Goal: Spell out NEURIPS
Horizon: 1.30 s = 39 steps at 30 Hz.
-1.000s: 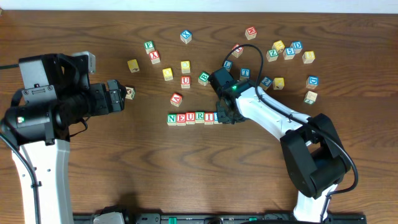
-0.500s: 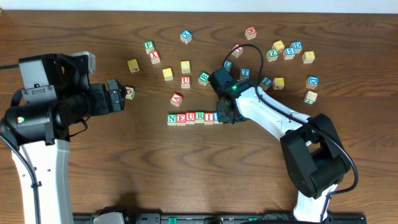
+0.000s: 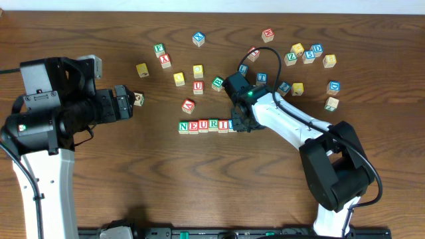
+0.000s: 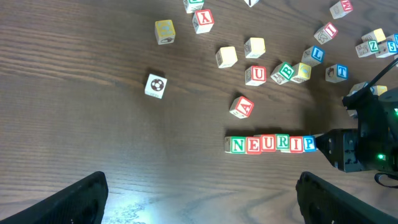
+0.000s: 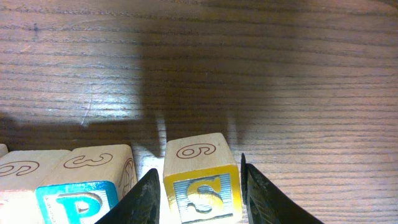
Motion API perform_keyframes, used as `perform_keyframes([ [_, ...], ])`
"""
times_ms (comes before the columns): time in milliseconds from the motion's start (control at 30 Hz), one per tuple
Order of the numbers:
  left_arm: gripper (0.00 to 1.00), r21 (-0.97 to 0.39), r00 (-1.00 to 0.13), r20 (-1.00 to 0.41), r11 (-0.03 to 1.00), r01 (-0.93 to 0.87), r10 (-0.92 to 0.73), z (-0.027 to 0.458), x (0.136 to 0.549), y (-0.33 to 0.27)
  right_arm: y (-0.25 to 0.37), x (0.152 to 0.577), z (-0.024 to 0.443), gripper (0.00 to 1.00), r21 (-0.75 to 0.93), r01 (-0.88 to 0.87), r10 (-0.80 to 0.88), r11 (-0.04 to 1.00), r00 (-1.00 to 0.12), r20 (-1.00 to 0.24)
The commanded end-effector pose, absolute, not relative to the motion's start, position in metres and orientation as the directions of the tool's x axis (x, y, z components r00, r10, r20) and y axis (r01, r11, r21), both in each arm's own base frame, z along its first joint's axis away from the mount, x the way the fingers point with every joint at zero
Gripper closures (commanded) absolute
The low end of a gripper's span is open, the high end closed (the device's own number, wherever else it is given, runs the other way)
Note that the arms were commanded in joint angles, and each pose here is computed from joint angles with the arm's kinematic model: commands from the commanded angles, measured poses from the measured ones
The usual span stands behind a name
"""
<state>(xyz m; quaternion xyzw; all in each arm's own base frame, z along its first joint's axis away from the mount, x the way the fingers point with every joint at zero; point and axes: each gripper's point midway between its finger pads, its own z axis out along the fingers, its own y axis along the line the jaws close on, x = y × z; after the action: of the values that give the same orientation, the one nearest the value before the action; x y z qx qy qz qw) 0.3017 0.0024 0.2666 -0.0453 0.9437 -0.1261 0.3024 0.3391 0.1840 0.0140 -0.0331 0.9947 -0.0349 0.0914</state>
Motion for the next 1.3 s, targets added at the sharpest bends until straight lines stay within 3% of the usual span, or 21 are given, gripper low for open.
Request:
perform_keyframes([
  [0,0.05,-0.262,-0.802,-0.577,0.965,0.004,-0.153,0.274,0.302,0.003,0.182,0.341,0.021,0.62,-0.077,-0.051,-0.065,0.996,-0.977,-0.203],
  [600,0.05,-0.262,-0.802,-0.577,0.965,0.004,-0.153,0.274,0.302,0.003,0.197,0.365,0.052,0.61,-0.043,-0.058,-0.068,0.997,-0.960,-0.270],
  [767,0.05,-0.262,-0.802,-0.577,0.965,0.004,-0.153,0.274,0.302,0.003,0.187,0.377,0.072,0.61,-0.115,-0.038,-0.073,0.993,-0.947,-0.313],
  [1033,0.05,-0.262,-0.802,-0.577,0.965,0.004,-0.153,0.274,0.302,0.003,0.145,0.378,0.087,0.73,-0.294,0.064,-0.040,0.954,-0.942,-0.333],
  [1267,0.05,-0.262,-0.802,-0.577,0.965,0.004,-0.153,0.274,0.302,0.003,0.129,0.368,0.080,0.87,-0.322,0.078,-0.018,0.943,-0.958,-0.286],
])
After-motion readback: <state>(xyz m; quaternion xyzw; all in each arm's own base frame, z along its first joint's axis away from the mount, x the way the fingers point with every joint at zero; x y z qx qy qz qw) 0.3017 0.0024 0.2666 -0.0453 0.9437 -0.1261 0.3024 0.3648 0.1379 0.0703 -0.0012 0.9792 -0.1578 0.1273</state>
